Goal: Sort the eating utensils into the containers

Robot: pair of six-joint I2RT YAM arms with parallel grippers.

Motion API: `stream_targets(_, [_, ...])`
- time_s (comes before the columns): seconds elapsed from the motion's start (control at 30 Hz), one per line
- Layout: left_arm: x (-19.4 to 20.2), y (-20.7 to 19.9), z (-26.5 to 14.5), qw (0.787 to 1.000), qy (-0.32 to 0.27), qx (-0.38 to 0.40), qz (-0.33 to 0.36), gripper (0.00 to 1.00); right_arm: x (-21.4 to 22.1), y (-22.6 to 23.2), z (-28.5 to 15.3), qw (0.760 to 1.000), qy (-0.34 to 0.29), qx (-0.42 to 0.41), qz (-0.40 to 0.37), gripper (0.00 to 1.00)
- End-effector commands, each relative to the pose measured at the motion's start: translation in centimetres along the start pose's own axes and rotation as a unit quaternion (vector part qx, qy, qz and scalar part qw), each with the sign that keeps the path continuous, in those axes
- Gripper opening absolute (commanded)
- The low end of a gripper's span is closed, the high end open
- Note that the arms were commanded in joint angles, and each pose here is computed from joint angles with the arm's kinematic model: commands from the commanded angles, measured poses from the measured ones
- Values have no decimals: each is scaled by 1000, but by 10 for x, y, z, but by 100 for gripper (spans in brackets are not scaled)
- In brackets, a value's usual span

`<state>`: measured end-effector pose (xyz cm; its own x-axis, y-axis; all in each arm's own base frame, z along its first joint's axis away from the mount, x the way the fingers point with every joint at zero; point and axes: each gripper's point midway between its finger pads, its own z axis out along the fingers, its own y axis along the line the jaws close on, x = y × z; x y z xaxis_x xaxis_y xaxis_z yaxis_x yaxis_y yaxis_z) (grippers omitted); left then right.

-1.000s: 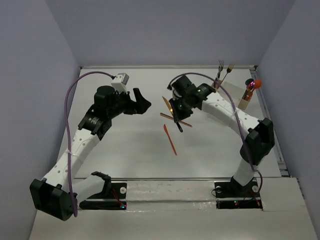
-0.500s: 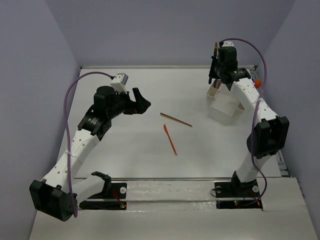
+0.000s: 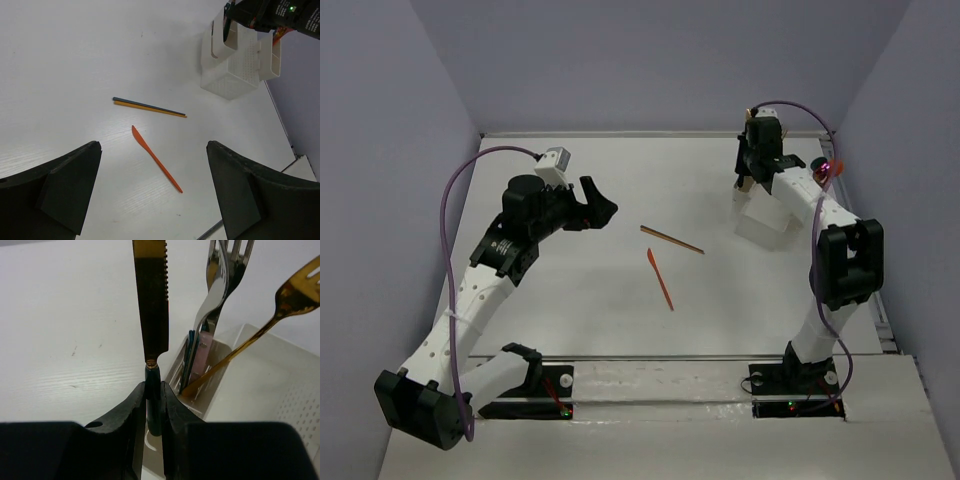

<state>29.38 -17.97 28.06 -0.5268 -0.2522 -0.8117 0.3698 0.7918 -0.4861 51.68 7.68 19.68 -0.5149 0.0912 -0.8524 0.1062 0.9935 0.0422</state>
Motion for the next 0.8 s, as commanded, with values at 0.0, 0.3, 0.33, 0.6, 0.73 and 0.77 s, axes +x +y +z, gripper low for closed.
stream_targets(0.0, [-12, -7, -7, 1000, -22, 7, 3, 99, -28, -7, -17, 998, -61, 5, 22, 7])
stream_targets(0.3, [-11, -8, -9, 1000, -19, 9, 4, 99, -19, -14, -29, 998, -59, 13, 32, 38])
stream_targets(0.33, [-10, -8, -8, 1000, -17, 9, 4, 99, -22, -14, -32, 997, -62, 12, 33, 46])
stream_targets(0.6, [-13, -9, -5, 1000, -17, 12, 9, 99, -32, -6, -65, 997, -62, -29, 37, 57])
stream_targets(0.73, [-17, -6, -4, 1000, -20, 2, 20, 99, 0, 26, -95, 995, -11, -96, 25, 51])
stream_targets(0.77, [-18, -5, -3, 1000, -21, -1, 23, 99, 13, 37, -102, 993, 8, -114, 19, 50])
